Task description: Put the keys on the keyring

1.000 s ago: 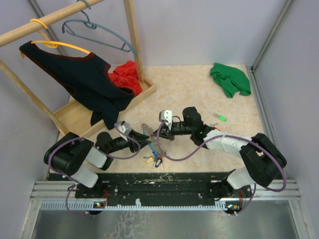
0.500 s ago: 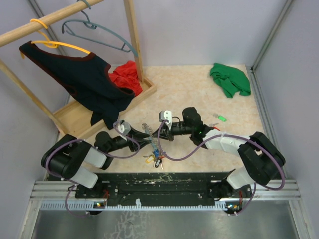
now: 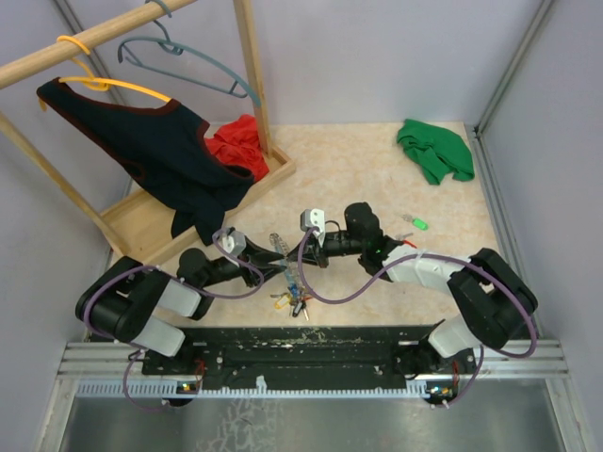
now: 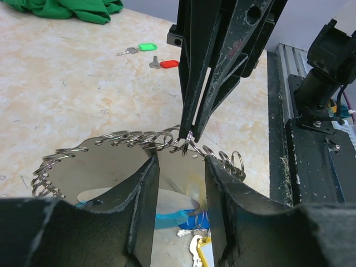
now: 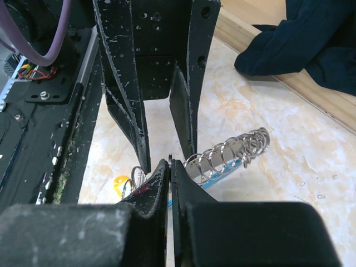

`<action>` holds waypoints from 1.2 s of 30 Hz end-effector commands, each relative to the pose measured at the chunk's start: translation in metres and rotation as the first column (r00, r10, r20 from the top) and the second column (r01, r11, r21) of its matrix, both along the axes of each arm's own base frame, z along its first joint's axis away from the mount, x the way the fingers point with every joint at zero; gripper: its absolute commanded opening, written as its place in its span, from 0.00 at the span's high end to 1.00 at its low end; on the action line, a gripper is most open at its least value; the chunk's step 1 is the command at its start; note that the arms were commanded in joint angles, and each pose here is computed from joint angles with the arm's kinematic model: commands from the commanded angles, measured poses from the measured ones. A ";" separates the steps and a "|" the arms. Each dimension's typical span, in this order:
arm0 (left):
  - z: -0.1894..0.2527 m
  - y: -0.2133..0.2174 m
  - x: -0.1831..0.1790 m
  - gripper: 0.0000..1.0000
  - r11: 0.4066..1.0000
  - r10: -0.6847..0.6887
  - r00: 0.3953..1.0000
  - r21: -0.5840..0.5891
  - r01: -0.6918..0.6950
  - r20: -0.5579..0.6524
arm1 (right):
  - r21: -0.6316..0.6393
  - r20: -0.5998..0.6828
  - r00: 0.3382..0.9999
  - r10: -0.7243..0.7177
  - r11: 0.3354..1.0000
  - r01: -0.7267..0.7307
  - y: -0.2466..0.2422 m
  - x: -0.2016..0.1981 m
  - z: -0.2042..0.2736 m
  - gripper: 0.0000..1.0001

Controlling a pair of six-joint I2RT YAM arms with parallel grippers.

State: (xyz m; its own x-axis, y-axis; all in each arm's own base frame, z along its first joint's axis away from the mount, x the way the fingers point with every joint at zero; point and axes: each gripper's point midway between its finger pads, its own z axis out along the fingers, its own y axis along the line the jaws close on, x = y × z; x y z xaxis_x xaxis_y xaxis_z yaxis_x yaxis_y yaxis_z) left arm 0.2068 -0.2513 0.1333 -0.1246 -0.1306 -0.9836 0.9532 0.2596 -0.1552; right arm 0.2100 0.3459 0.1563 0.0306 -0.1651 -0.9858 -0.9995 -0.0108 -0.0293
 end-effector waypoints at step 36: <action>0.029 -0.004 0.019 1.00 0.974 0.171 0.984 0.142 -0.178 0.055 | 0.008 -0.010 0.960 -0.278 0.960 0.278 -0.045 0.009 0.013 0.63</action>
State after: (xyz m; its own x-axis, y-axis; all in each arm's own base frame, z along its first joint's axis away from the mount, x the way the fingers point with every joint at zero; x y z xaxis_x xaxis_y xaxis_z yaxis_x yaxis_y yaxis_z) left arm 0.2047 -0.2572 0.1780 0.0010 -0.1267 -0.9919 0.9499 0.3102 -0.0387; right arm 0.2108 0.3110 0.1528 -0.0271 -0.2127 -0.9767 -0.9859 0.1672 -0.0091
